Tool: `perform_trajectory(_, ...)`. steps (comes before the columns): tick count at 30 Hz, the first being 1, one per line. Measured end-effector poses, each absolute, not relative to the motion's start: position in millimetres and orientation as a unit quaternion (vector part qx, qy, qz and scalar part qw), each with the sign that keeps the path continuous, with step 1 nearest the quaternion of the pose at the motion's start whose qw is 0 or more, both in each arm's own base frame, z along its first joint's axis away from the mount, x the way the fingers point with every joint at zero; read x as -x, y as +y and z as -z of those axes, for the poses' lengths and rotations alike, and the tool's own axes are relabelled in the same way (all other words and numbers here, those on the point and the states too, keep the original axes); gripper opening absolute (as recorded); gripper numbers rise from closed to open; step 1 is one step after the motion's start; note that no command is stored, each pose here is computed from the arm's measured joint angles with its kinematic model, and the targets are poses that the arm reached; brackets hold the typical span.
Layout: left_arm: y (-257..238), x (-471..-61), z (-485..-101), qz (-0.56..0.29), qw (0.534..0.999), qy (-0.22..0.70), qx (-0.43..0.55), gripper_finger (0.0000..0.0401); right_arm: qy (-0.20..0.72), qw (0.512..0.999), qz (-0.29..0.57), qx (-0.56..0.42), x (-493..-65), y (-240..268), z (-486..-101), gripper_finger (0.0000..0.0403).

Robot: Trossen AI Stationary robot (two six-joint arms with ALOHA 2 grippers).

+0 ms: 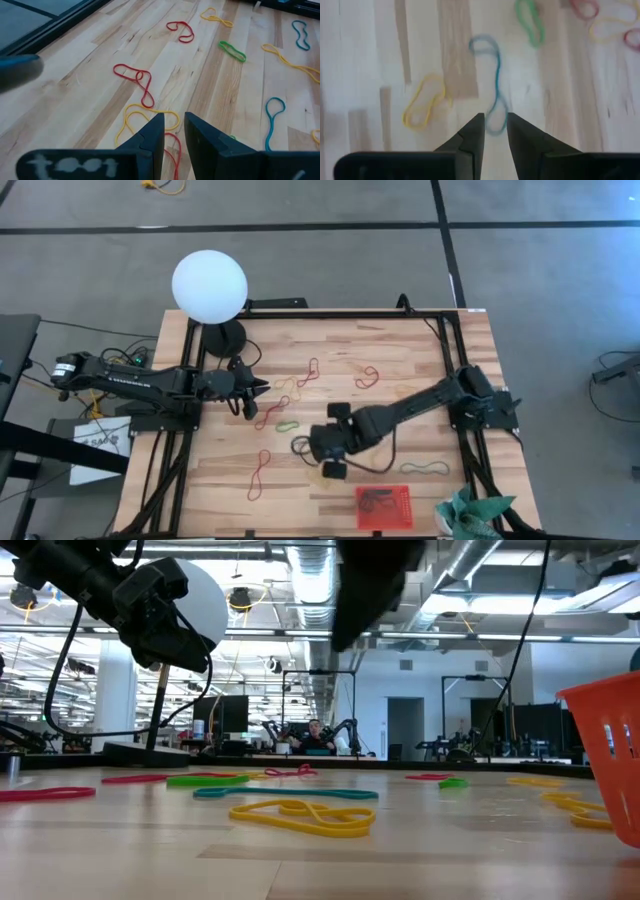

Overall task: Pick and place items into bin
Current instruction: Put the blue rubber band into the orange bin

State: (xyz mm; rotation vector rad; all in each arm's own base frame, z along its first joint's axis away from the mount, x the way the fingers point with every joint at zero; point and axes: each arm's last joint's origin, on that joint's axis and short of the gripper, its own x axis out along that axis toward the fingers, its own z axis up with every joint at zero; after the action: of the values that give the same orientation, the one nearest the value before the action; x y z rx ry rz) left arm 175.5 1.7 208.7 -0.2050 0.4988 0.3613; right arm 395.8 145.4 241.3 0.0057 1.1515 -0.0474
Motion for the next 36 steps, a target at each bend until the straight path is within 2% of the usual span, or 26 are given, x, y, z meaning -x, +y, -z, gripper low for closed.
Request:
perform_trajectory(8, 2, -175, -209, -0.177, 0.948, 0.246, 0.098, 0.0063, 0.514, 0.857, 0.033, -0.025, -408, 131, -243, 0.0077)
perform_trajectory(14, 2, -175, -208, -0.177, 0.948, 0.247, 0.097, 0.0063, 0.526, 0.851, 0.011, -0.005, -423, 138, -211, 0.0083)
perform_trajectory(17, 2, -176, -209, -0.177, 0.948, 0.246, 0.097, 0.0063, 0.565, 0.825, -0.008, 0.024, -421, 138, -191, 0.0097)
perform_trajectory(19, 2, -176, -208, -0.177, 0.947, 0.249, 0.097, 0.0063, 0.552, 0.833, -0.016, 0.031, -431, 141, -183, 0.0110)
perform_trajectory(21, 2, -178, -207, -0.177, 0.948, 0.247, 0.097, 0.0063, 0.576, 0.817, -0.009, 0.039, -427, 137, -180, 0.0125)
perform_trajectory(23, 2, -177, -205, -0.181, 0.945, 0.255, 0.094, 0.0063, 0.556, 0.831, -0.012, 0.029, -437, 137, -179, 0.0142)
perform_trajectory(29, 2, -186, -200, -0.184, 0.943, 0.262, 0.091, 0.0063, 0.601, 0.799, 0.007, 0.036, -439, 125, -148, 0.0186)
perform_trajectory(36, 2, -189, -194, -0.187, 0.939, 0.276, 0.083, 0.0063, 0.607, 0.794, 0.016, 0.029, -444, 115, -136, 0.0197)
